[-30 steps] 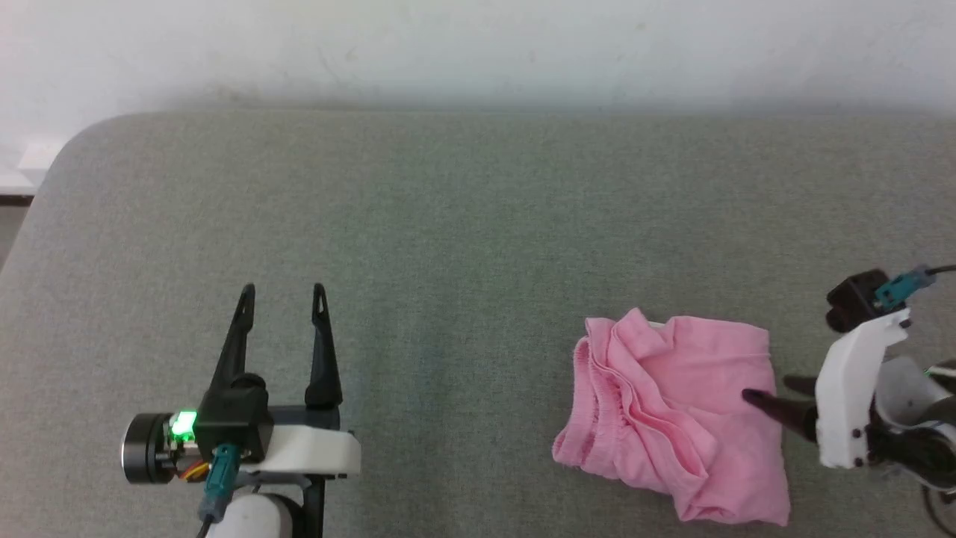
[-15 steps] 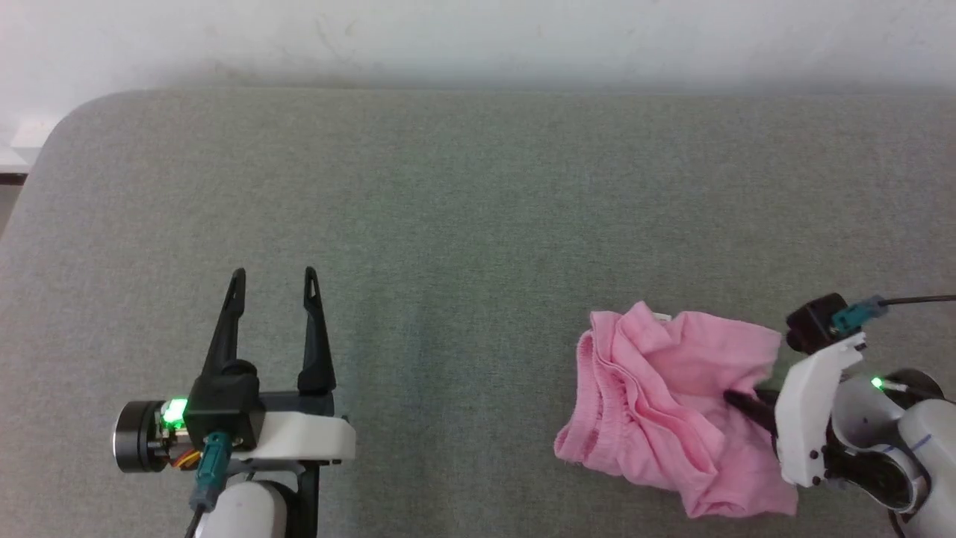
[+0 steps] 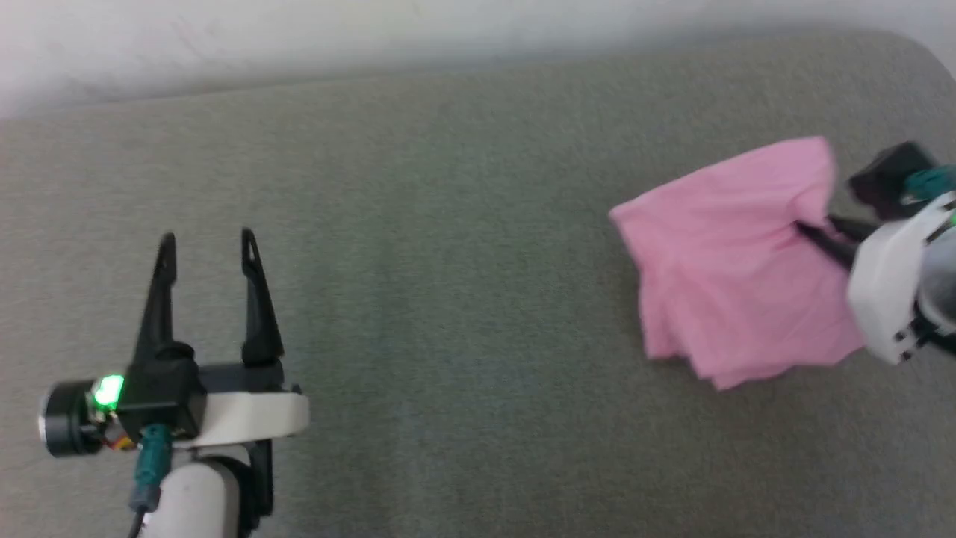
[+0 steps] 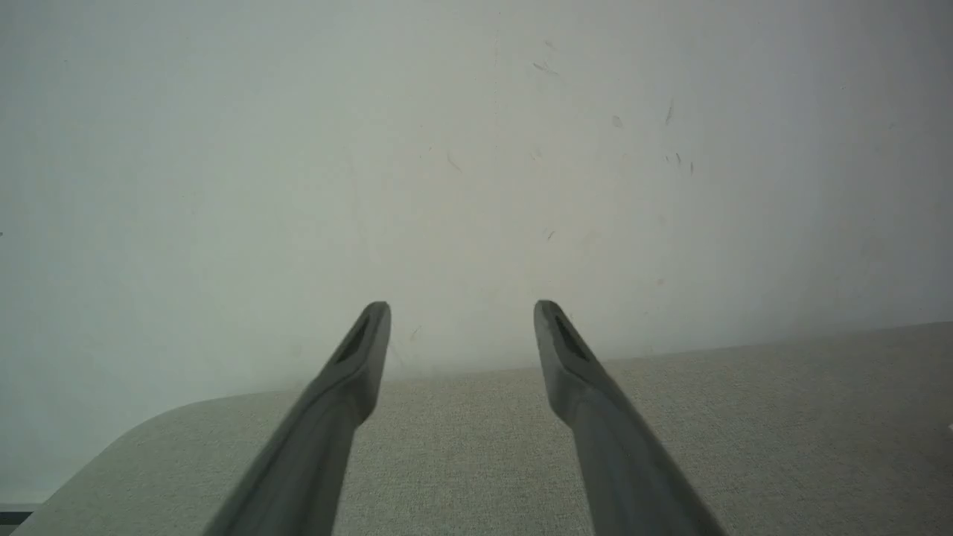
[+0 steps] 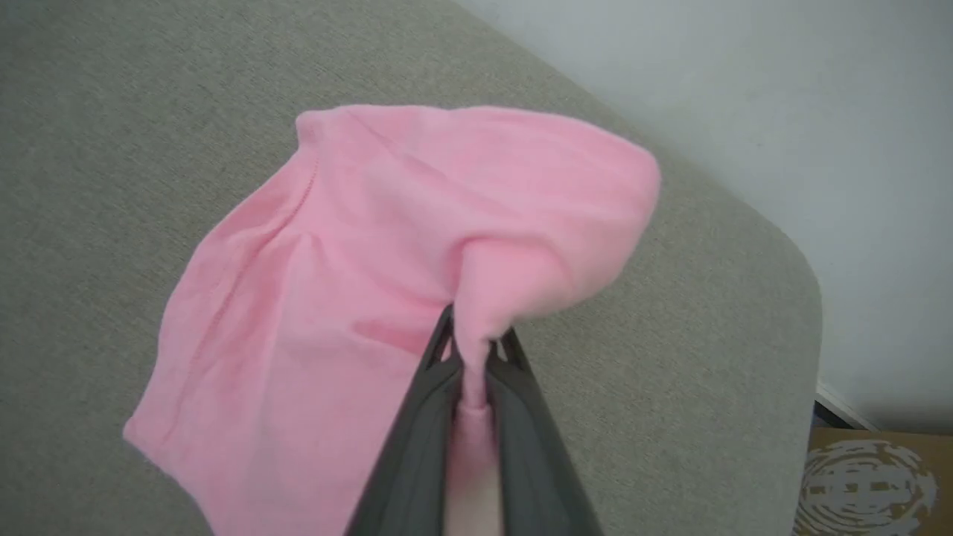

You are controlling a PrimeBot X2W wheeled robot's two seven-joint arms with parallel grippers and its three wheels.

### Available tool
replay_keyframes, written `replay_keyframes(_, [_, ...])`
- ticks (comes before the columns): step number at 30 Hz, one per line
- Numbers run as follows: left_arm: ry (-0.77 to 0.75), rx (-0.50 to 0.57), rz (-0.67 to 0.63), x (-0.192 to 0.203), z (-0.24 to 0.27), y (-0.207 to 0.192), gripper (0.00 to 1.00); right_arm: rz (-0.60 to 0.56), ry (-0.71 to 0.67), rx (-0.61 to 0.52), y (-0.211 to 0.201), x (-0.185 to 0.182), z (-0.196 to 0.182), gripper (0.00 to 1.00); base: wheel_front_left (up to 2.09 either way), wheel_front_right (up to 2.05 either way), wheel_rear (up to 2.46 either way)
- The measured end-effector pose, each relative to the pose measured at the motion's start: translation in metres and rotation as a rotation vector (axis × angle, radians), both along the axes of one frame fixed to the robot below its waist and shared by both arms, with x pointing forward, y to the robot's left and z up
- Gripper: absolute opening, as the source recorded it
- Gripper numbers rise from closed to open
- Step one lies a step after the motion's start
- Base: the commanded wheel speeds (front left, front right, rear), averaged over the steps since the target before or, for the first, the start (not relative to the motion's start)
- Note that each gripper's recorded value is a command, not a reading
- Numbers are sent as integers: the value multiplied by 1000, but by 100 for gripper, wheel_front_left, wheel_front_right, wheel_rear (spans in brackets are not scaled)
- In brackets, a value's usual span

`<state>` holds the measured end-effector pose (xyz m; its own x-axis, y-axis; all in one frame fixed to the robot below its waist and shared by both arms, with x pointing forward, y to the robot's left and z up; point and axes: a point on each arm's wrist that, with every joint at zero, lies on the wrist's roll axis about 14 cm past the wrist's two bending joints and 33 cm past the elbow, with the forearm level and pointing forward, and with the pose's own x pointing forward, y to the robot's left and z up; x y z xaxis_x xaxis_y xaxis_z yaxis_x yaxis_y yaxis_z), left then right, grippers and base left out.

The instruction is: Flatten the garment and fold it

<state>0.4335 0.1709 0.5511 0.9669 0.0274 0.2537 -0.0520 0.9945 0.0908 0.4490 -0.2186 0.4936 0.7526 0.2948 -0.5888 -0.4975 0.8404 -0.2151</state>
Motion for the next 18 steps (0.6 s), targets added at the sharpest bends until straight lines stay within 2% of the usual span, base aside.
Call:
replay_keyframes(6, [-18, 26, -64, 37, -9, -18, 100, -153, 35, -185, -86, 10, -20, 0, 0, 0, 0])
replay_keyframes(11, [2, 22, -120, 61, -31, -37, 100, -314, 72, -285, -157, 10, -38, 0, 0, 0, 0])
replay_keyframes(18, [42, -6, -176, 84, -67, -59, 100, -454, 74, -431, -228, 17, -47, 0, 0, 0, 0])
